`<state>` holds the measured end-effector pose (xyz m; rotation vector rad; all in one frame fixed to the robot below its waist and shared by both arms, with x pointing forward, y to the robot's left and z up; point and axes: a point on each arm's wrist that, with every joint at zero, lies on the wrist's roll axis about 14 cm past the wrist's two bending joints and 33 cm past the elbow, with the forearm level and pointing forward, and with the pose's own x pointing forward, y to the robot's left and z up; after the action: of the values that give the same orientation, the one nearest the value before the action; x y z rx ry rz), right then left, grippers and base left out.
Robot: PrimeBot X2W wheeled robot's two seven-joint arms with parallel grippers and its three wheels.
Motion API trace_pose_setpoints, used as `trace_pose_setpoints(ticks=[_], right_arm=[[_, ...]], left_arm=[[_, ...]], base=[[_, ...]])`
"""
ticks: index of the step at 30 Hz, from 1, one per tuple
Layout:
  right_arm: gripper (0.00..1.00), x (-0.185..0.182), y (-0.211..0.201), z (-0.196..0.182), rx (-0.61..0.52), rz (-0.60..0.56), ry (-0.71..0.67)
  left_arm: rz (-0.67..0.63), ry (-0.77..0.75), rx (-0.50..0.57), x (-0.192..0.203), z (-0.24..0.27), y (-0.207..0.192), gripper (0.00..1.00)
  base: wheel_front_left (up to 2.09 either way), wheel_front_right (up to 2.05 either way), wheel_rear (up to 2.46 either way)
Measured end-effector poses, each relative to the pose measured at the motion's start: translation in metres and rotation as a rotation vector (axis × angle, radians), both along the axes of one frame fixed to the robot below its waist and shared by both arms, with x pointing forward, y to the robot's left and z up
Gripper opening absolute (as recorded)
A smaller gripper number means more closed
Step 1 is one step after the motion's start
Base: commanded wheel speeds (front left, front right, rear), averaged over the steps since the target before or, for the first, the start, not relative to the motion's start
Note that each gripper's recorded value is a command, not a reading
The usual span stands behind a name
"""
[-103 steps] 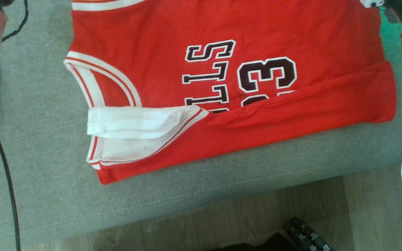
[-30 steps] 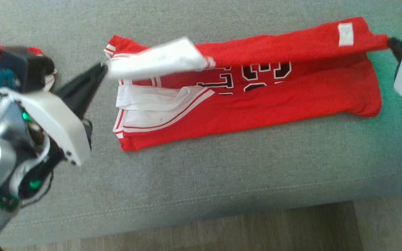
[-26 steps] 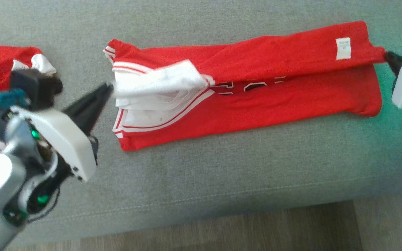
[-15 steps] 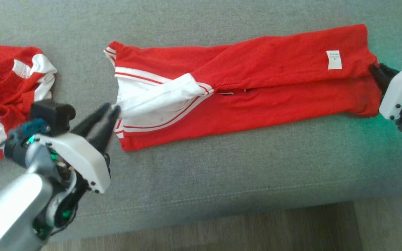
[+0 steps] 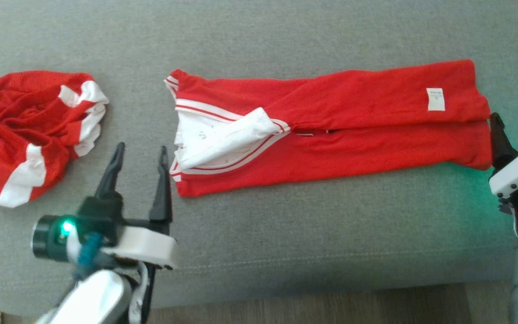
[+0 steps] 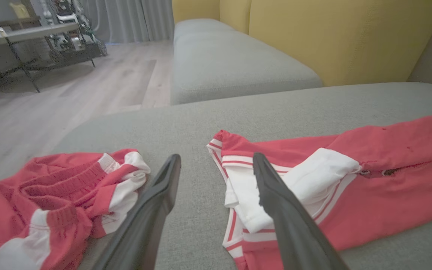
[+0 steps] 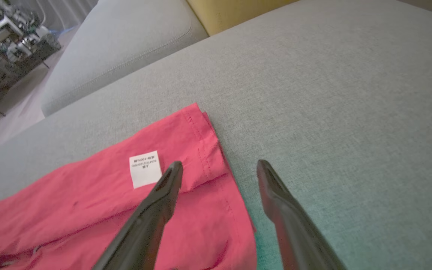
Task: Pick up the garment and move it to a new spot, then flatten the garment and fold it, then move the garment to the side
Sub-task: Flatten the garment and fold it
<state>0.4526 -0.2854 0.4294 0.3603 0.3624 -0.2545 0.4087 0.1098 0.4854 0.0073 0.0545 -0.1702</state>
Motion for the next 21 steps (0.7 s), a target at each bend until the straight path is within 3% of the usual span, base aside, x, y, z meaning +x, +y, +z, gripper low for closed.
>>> trace_pose_setpoints(ticks=[8, 16, 21], right_arm=[[1.00, 0.018, 0.005, -0.007, 0.012, -0.040, 0.010], [1.00, 0.031, -0.004, -0.038, -0.061, -0.043, 0.157], [1.00, 0.042, 0.011, -0.051, -0.079, 0.004, 0.220]], left_arm=[[0.024, -0.099, 0.142, -0.027, 0.005, -0.005, 1.00], [0.074, -0.114, 0.179, -0.039, 0.004, -0.002, 1.00], [0.102, -0.095, 0.190, -0.043, -0.002, 0.004, 1.00]], base=[[0.00, 0.00, 0.00], [0.00, 0.00, 0.00], [0.00, 0.00, 0.00]])
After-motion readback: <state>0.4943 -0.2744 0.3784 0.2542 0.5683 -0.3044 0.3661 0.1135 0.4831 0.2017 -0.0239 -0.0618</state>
